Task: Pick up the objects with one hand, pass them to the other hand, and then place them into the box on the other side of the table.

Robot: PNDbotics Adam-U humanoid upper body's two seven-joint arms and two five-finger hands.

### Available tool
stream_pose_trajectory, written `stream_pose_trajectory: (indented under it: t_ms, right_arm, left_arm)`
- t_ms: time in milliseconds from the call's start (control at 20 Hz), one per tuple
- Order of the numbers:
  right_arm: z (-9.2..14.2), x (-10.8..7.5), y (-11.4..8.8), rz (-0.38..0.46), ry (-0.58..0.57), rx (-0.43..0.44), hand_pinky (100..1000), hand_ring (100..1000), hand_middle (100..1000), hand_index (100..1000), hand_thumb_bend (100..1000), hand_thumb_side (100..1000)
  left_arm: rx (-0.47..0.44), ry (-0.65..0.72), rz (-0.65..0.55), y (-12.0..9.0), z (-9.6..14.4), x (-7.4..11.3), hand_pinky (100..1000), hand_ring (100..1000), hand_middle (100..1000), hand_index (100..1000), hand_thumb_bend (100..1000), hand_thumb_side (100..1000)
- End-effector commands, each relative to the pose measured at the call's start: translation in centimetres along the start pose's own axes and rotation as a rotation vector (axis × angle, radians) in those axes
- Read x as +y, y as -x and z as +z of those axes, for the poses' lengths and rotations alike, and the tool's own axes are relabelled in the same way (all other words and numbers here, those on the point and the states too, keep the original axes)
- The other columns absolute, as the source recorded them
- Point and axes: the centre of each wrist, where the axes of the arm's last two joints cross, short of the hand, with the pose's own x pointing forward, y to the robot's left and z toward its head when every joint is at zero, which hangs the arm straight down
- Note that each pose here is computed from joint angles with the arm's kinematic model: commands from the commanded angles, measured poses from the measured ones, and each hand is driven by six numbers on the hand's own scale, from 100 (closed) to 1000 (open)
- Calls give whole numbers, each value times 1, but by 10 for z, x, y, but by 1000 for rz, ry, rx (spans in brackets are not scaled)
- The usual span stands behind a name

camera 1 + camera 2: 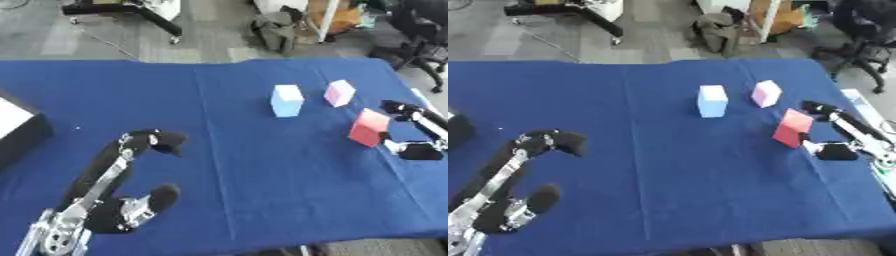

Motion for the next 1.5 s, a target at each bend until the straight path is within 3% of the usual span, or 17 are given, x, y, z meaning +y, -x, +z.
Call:
stream_pose_trajectory:
  t_ms: [50,750,1150,1500]
  right_arm:
    - [1,-19,3,38,6,18,888,934,904,1000,100,227]
    - [1,-16,13,17,14,68,887,926,889,1000,100,336]
    - [8,-13,25,1,23,124,886,922,879,1000,100,482]
    - [15,-11,33,-10,34,154,885,920,872,1000,100,489]
  left_arm:
    - [-34,4,-16,-7,-3,6,713,679,582,809,580,959]
    - [-54,25,-23,-10,-6,6,713,683,583,810,574,962]
    - [-69,31,-31,-13,-9,9,713,682,583,810,572,956]
    - [-75,35,-34,-14,-10,10,713,683,582,810,570,957]
